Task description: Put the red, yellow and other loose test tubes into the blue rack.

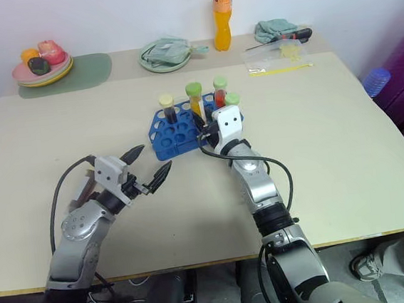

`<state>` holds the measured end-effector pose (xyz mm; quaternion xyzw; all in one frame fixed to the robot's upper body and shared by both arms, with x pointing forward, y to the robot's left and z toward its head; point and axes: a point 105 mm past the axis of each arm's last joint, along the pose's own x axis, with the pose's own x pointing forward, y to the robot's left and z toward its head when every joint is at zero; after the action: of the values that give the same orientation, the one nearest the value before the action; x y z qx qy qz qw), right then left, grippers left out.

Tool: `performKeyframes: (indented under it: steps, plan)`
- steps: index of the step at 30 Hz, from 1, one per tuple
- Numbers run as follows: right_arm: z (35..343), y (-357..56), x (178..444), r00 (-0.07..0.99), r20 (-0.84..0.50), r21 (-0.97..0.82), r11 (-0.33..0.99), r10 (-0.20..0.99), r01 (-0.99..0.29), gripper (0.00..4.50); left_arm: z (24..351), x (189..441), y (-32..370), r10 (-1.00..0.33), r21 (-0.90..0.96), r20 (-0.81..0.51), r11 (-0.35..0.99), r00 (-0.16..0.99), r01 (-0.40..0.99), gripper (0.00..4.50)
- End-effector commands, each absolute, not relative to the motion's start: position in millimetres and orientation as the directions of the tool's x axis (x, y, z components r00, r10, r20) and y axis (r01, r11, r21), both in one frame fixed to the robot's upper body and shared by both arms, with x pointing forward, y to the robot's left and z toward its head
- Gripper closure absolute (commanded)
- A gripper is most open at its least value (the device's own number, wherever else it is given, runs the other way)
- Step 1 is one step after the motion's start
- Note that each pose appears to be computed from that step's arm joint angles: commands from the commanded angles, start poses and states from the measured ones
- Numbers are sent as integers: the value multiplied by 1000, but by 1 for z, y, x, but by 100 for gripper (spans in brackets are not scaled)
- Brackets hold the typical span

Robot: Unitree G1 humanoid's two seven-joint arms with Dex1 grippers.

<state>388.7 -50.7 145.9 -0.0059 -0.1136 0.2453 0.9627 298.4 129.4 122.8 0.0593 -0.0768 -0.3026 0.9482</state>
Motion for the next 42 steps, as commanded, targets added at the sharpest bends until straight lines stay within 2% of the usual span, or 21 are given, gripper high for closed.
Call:
performKeyframes:
  steps: [1, 9, 15, 25, 32, 41, 42]
  plan:
    - [153, -56, 393, 866, 249, -64, 899, 434, -432, 376, 136, 295, 126, -596, 177, 156, 801, 787, 572, 0]
    - [148, -65, 396, 882, 247, -72, 915, 402, -397, 376, 137, 296, 124, -605, 177, 161, 795, 779, 581, 0]
    - [143, -59, 389, 861, 239, -80, 893, 449, -443, 376, 138, 295, 122, -610, 178, 163, 791, 775, 585, 0]
    - [138, -58, 391, 864, 224, -73, 891, 452, -447, 376, 138, 294, 122, -607, 176, 167, 794, 777, 582, 0]
    - [135, -64, 397, 885, 224, -79, 913, 408, -400, 376, 139, 294, 122, -609, 175, 167, 792, 776, 584, 0]
    - [131, -62, 393, 875, 236, -61, 906, 422, -420, 376, 139, 293, 122, -607, 172, 168, 794, 777, 583, 0]
    - [133, -62, 392, 869, 248, -51, 902, 427, -428, 326, 139, 293, 123, -604, 171, 168, 796, 779, 580, 0]
